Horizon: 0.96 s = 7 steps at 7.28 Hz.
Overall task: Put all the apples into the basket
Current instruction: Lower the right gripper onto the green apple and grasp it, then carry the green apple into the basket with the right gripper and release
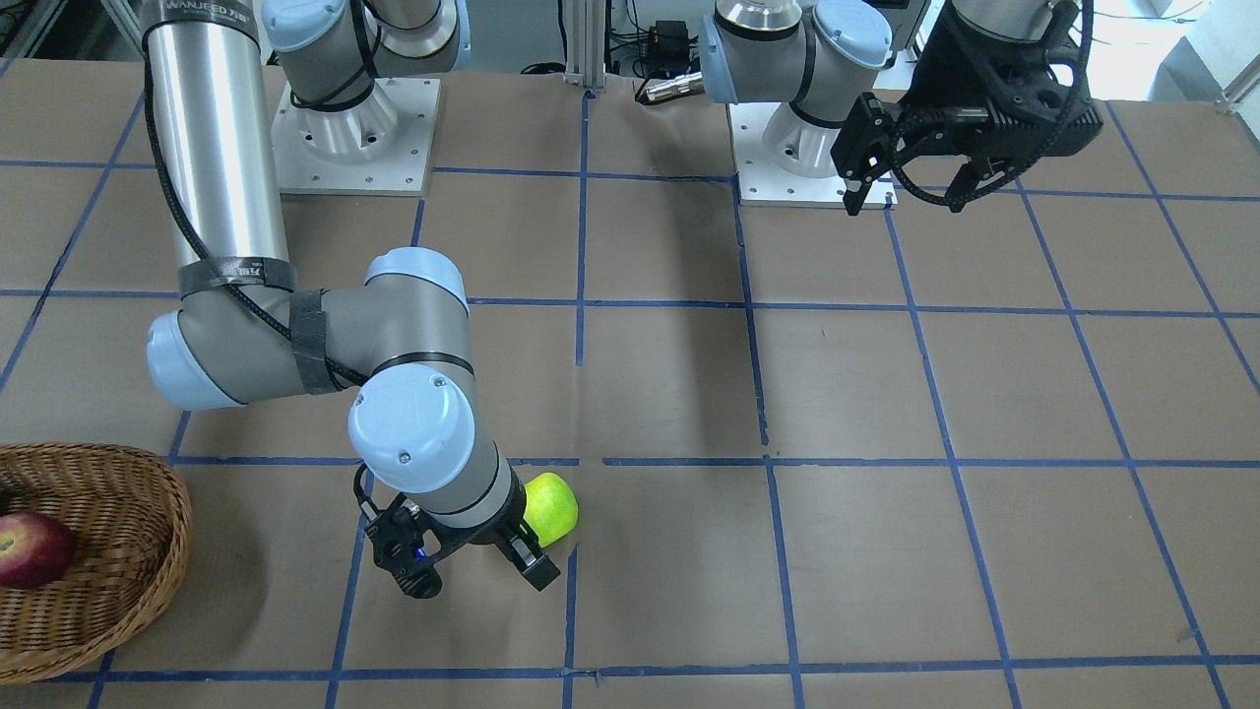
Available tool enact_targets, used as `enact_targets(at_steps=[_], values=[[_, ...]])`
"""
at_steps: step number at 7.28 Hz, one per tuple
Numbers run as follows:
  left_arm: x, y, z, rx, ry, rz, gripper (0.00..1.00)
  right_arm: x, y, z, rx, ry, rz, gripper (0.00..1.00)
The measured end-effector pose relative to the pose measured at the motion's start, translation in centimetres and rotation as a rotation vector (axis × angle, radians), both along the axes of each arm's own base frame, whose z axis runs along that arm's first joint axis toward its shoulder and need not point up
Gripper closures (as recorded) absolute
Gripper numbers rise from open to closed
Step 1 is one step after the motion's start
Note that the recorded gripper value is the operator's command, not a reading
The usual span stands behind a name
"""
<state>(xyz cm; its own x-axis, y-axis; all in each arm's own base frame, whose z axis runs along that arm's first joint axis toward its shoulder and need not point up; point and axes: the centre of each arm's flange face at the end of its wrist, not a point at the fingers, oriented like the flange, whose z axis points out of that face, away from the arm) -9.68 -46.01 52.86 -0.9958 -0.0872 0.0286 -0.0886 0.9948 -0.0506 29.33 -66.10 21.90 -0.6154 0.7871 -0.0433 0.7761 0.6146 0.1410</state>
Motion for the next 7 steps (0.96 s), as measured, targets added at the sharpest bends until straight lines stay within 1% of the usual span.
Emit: enact_targets(at_steps=[2,3,4,5,6,7], values=[[0.0,-0.1,-0.6,0.010,0.005,0.003,0.00,0.2,0.5,-0.9,0.019,0.004,-0.004,0.00],[-0.1,-0.1,-1.5,0.026,0.005,0.005,0.00,0.5,0.6,-1.7,0.030,0.005,-0.001,0.06],[-0.2,0.3,-2.0,0.034,0.003,0.005,0.00,1.2,0.9,-2.5,0.040,0.007,0.007,0.71],[-0.2,0.5,-2.2,0.039,0.001,0.006,0.00,1.9,1.1,-3.0,0.046,0.008,0.013,1.00],[-0.2,0.6,-2.5,0.041,0.000,0.009,0.00,2.3,1.2,-3.1,0.047,0.008,0.017,1.00],[-0.2,0.3,-2.5,0.029,-0.001,0.011,0.00,2.3,1.2,-2.8,0.041,0.009,0.020,1.00]])
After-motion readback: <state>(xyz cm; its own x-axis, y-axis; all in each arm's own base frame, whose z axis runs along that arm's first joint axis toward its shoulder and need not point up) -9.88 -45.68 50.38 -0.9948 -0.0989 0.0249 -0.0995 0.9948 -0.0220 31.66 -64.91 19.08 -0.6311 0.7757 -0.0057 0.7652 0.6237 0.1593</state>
